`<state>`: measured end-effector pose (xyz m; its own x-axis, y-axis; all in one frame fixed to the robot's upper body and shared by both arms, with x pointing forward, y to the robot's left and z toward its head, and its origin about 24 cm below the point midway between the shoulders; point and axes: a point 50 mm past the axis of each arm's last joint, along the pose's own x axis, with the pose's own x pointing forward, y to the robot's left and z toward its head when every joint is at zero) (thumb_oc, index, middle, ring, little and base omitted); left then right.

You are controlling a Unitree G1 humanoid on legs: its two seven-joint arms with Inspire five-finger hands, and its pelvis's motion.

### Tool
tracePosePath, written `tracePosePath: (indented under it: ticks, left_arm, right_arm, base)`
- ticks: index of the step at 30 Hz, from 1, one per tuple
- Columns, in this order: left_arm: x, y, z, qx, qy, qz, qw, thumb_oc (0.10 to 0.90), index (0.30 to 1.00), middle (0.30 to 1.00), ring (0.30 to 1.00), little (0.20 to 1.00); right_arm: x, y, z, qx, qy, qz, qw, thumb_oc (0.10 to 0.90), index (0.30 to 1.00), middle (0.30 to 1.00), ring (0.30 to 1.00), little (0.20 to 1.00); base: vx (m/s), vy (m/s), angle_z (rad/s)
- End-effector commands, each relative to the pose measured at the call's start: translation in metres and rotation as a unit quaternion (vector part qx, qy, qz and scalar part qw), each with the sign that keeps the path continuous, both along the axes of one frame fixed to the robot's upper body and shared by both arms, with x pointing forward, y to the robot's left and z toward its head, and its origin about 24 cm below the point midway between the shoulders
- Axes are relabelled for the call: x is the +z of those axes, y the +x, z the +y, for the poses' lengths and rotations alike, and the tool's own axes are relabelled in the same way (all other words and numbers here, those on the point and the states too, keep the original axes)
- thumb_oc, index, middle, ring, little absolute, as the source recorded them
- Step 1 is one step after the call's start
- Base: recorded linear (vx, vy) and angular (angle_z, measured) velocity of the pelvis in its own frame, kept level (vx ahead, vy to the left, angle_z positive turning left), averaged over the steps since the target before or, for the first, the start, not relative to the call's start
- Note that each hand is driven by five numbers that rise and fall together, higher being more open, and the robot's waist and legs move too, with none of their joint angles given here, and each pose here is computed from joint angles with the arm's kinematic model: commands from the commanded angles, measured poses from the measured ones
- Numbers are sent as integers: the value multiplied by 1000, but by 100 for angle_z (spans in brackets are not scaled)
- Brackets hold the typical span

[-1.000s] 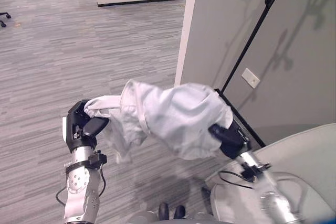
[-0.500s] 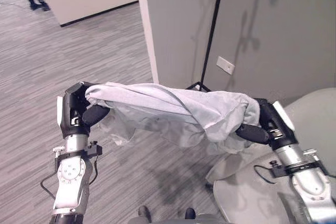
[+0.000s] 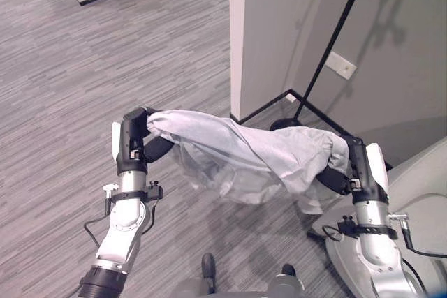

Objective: Hang the clothes on the sofa on the clothes rack.

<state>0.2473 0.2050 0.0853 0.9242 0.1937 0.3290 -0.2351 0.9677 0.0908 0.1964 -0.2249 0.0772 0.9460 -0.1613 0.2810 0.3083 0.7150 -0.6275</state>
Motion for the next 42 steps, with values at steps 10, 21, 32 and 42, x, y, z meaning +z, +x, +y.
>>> tracePosePath:
  ticks: [10, 21, 32, 42]
  left_arm:
    - [34, 2, -18, -72, 2, -91, 993, 400, 300, 300, 300, 300]
    - [37, 11, -40, -119, -14, -101, 988, 400, 300, 300, 300, 300]
    - [27, 5, -33, -96, -15, -88, 991, 400, 300, 300, 300, 300]
    - [32, 1, -6, -33, 64, -89, 993, 400, 300, 300, 300, 300]
  right_arm:
    - [34, 5, -10, 1, -47, -102, 994, 400, 300, 300, 300, 300]
    - [60, 5, -7, 17, -90, -167, 982, 400, 300, 300, 300, 300]
    - [62, 20, -11, 9, -106, -175, 979, 400, 300, 300, 300, 300]
    - [48, 24, -5, 38, -124, -119, 984, 400, 300, 300, 300, 300]
  base:
    - [113, 62, -52]
    - [262, -143, -10]
    - [169, 39, -41]
    - [590, 249, -40]
